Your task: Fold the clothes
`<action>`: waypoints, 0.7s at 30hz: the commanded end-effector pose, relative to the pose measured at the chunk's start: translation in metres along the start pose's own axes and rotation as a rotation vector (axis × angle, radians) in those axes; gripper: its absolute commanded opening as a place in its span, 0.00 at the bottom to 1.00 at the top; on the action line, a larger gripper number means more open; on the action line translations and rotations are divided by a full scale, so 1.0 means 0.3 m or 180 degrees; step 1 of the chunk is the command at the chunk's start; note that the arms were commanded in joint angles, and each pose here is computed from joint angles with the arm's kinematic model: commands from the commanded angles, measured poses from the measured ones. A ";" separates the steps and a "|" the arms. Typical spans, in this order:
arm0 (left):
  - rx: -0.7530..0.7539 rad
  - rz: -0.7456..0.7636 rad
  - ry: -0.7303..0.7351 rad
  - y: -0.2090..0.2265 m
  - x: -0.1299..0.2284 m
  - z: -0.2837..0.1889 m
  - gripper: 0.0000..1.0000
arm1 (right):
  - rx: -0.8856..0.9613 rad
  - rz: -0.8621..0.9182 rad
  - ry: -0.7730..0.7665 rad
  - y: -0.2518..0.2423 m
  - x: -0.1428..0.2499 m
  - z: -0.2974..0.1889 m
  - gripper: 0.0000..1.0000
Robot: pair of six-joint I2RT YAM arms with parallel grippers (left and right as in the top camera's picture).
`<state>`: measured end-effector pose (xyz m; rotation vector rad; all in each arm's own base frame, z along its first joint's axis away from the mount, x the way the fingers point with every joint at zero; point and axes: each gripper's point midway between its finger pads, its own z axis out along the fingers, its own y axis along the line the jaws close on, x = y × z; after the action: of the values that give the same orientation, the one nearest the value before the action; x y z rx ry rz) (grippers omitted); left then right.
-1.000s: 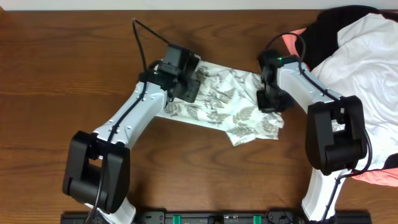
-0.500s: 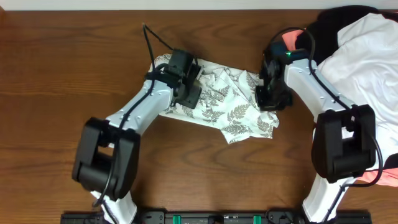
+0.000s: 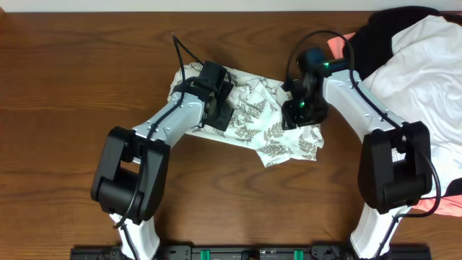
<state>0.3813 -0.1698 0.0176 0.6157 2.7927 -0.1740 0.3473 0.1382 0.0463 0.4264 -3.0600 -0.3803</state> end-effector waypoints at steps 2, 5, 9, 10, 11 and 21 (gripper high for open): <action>0.0009 -0.0034 0.0074 0.000 0.023 0.018 0.64 | 0.0056 -0.0049 -0.0069 0.002 -0.013 -0.005 0.60; 0.0009 -0.0036 0.0075 0.000 0.024 0.018 0.64 | 0.0060 -0.0063 -0.0109 0.002 -0.023 -0.003 0.63; 0.0009 -0.0035 0.0086 0.000 0.026 0.018 0.64 | 0.0060 -0.0065 -0.0110 0.003 -0.023 -0.001 0.65; 0.0009 -0.0037 0.0087 0.000 0.027 0.018 0.64 | 0.0060 -0.0065 -0.0107 0.002 -0.021 0.002 0.65; 0.0009 -0.0037 0.0087 0.000 0.027 0.018 0.64 | 0.0060 -0.0063 -0.0099 0.001 -0.018 0.006 0.65; 0.0010 -0.0037 0.0092 0.000 0.028 0.018 0.64 | 0.0033 -0.0013 0.0020 0.002 0.036 0.079 0.22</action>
<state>0.3805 -0.1695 0.0174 0.6168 2.7963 -0.1732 0.3388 0.1341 0.0229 0.4207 -3.0580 -0.3554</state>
